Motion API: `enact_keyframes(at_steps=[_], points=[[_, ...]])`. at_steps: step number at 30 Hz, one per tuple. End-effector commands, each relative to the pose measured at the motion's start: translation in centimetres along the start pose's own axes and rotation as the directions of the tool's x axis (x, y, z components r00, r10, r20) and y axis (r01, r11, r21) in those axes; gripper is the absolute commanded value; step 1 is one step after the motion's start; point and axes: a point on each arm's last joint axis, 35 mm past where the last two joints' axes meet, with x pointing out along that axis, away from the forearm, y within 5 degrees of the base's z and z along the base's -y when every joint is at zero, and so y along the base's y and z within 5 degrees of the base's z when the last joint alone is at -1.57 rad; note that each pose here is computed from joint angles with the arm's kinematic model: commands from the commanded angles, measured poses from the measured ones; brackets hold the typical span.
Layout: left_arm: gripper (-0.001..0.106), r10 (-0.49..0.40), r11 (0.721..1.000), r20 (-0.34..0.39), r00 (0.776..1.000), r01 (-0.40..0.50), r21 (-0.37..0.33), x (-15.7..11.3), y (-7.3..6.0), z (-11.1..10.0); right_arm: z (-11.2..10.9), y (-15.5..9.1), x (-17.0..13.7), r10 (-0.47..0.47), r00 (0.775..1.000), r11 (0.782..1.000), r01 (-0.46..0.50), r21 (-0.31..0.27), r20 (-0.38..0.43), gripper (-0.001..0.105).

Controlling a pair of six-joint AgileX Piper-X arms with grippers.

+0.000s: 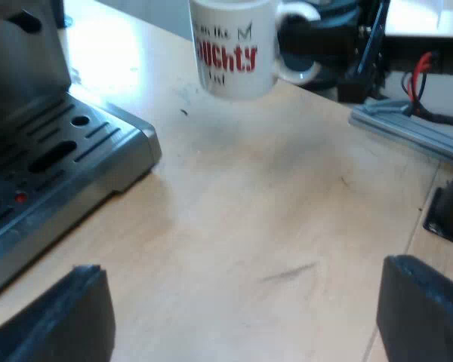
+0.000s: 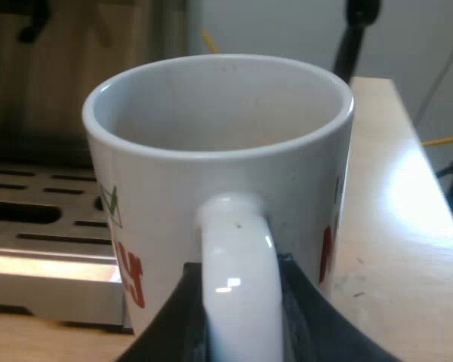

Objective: Remove mug from coffee machine

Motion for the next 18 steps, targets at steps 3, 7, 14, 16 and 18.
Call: enact_keyframes(at_steps=[3, 7, 14, 16, 18], points=[[0.073, -0.035, 0.999, -0.005, 0.999, 0.035, -0.005, 0.9, 0.2, 0.6, 0.3, -0.4, -0.1, -0.069, 0.997, 0.997, 0.068, 0.041, 0.024, 0.0], [0.073, -0.054, 0.999, 0.009, 0.999, 0.054, 0.001, 1.4, 0.3, 1.0, -1.0, -0.1, 0.2, -0.114, 0.993, 0.993, 0.114, 0.039, 0.001, 0.0], [0.073, -0.081, 0.997, 0.006, 0.997, 0.081, -0.021, 1.4, 0.2, 1.0, -2.8, 0.4, 0.6, -0.121, 0.992, 0.992, 0.122, 0.03, -0.034, 0.0], [0.073, -0.081, 0.997, 0.006, 0.997, 0.081, -0.021, 1.4, 0.2, 1.0, -3.0, 0.2, 0.7, -0.135, 0.99, 0.99, 0.137, 0.03, -0.045, 0.0], [0.073, -0.081, 0.997, 0.006, 0.997, 0.081, -0.021, 1.4, 0.2, 1.0, -3.2, -0.3, 1.1, -0.174, 0.982, 0.983, 0.177, 0.041, -0.068, 0.0]])
